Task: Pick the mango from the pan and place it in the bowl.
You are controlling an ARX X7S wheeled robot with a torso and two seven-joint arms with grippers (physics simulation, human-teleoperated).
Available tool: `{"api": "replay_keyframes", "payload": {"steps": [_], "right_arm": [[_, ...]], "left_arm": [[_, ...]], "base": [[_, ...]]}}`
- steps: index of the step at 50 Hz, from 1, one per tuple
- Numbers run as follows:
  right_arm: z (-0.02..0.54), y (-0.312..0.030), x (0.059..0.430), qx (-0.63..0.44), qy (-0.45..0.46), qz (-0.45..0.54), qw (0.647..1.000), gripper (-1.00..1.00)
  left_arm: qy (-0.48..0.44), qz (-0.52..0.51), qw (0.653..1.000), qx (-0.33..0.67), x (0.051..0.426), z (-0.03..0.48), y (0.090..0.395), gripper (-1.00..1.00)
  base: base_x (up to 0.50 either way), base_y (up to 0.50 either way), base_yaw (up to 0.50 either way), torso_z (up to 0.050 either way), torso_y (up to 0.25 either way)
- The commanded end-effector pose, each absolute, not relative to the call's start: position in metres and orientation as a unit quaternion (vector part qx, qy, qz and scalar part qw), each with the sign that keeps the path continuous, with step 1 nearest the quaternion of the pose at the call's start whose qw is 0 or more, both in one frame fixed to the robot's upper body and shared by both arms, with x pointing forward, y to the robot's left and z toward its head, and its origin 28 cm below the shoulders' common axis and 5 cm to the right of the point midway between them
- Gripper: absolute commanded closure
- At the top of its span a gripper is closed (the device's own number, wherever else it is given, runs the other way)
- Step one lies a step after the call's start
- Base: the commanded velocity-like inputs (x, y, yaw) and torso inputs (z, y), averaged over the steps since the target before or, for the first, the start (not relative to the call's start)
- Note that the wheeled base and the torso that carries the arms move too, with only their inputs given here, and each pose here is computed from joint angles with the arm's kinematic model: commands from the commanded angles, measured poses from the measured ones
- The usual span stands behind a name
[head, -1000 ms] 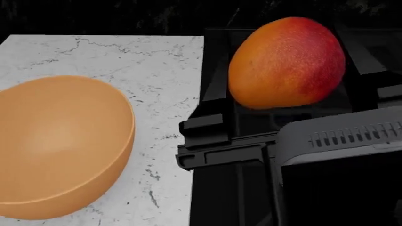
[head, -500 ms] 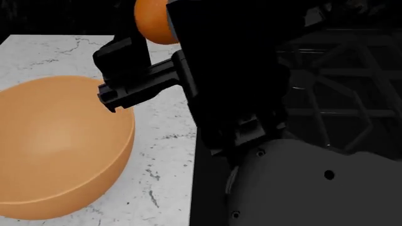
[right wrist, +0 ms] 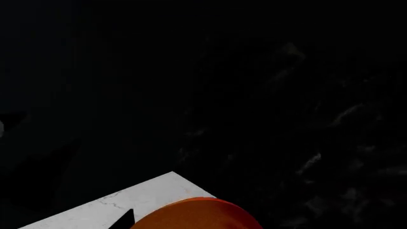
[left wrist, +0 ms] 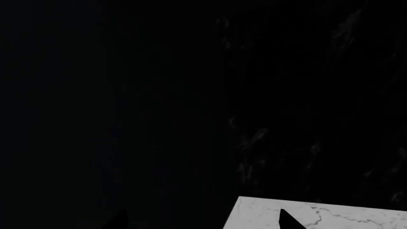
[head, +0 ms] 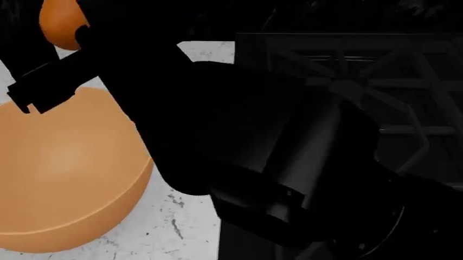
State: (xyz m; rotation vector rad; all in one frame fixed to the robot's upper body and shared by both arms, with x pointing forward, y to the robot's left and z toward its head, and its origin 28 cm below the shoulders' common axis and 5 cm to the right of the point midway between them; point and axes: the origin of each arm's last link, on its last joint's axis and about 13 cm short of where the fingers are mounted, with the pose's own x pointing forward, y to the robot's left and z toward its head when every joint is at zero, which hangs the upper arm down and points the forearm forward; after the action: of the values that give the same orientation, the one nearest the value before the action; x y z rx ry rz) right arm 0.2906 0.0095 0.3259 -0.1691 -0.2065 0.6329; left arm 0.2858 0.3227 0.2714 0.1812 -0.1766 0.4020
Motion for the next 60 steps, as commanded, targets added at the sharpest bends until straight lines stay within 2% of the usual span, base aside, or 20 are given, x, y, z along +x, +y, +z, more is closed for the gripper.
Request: {"api": "replay_keyframes", "payload": {"steps": [1, 22, 60], "right_arm": [[0.321, 0.037, 0.300, -0.104, -0.058, 0.364, 0.924, 1.00], [0.296, 0.048, 0.309, -0.149, 0.020, 0.389, 0.909, 1.00], [0.279, 0.059, 0.292, -0.163, 0.097, 0.460, 0.867, 1.00]], "left_arm": [[-0.081, 0.203, 0.973, 0.081, 0.285, 0.268, 0.323, -1.00], [-0.075, 0.208, 0.972, 0.078, 0.286, 0.262, 0.325, -1.00], [-0.068, 0.216, 0.972, 0.067, 0.283, 0.253, 0.332, -1.00]], "base": [[0.00, 0.00, 0.00, 0.000, 0.000], [0.00, 0.00, 0.00, 0.000, 0.000], [0.00, 0.00, 0.00, 0.000, 0.000]]}}
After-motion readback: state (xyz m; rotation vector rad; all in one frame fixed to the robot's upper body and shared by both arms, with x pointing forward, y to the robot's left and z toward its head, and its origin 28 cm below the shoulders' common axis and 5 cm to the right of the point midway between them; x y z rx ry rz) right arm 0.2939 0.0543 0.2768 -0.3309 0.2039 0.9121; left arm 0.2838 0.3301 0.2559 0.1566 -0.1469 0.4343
